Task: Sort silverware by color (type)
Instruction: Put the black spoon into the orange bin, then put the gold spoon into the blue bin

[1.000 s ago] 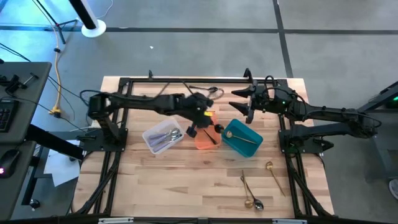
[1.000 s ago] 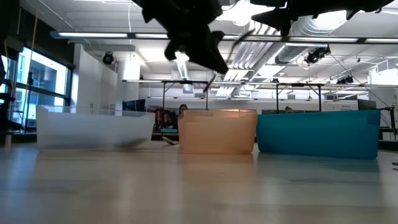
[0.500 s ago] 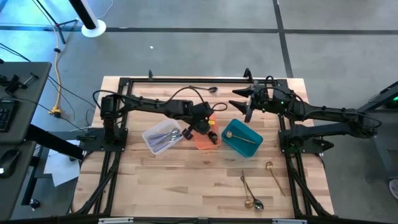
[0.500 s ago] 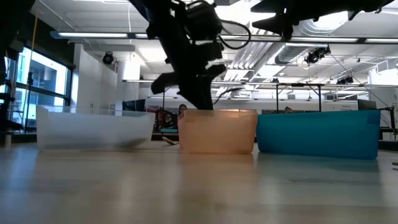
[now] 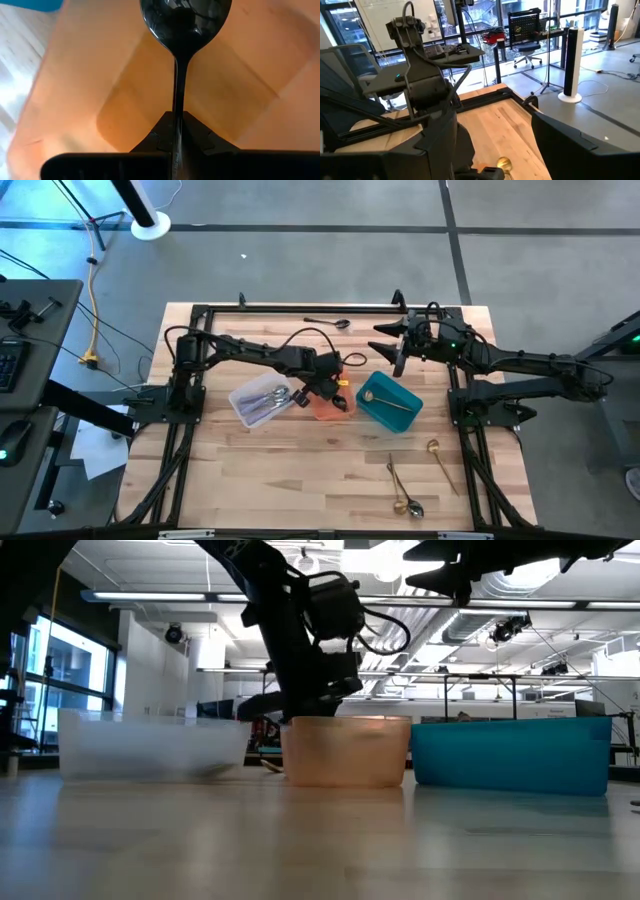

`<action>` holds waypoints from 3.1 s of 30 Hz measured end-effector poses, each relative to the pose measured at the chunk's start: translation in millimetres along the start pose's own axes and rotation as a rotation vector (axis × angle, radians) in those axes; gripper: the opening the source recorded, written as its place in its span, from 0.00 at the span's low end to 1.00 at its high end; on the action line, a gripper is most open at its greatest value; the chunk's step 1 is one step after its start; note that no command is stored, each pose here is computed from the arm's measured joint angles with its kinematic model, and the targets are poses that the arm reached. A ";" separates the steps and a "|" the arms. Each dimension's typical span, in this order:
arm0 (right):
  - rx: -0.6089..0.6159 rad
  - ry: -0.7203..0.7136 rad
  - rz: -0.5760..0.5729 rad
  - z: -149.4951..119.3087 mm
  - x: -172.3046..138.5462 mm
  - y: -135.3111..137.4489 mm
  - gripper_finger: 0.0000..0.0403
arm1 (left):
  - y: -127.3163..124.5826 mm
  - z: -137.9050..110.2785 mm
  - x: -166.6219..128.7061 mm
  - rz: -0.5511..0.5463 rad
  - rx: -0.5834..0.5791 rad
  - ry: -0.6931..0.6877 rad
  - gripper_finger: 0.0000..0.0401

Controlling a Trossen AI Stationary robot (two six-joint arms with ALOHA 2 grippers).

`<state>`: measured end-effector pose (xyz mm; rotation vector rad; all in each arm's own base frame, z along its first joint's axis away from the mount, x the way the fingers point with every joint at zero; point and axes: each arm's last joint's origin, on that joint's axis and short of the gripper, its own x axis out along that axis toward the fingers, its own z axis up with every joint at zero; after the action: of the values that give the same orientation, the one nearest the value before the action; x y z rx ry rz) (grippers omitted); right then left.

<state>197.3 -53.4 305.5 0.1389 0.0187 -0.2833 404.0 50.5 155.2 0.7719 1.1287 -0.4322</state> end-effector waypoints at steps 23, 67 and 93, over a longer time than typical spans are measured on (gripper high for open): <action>0.024 0.000 0.000 0.0 0.0 0.0 0.60 | -4.1 3.2 8.6 0.023 -0.013 0.042 0.11; 0.048 0.001 0.000 -0.3 0.0 0.0 0.60 | -3.0 3.3 -1.0 -0.036 -0.008 0.090 0.28; 0.048 0.000 0.001 -0.3 0.0 0.1 0.60 | 46.1 -25.9 -81.8 -0.028 -0.463 0.157 0.24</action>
<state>197.3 -53.3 305.2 0.1863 0.0121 -0.2827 386.4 95.1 240.0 0.3871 1.3246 -0.1231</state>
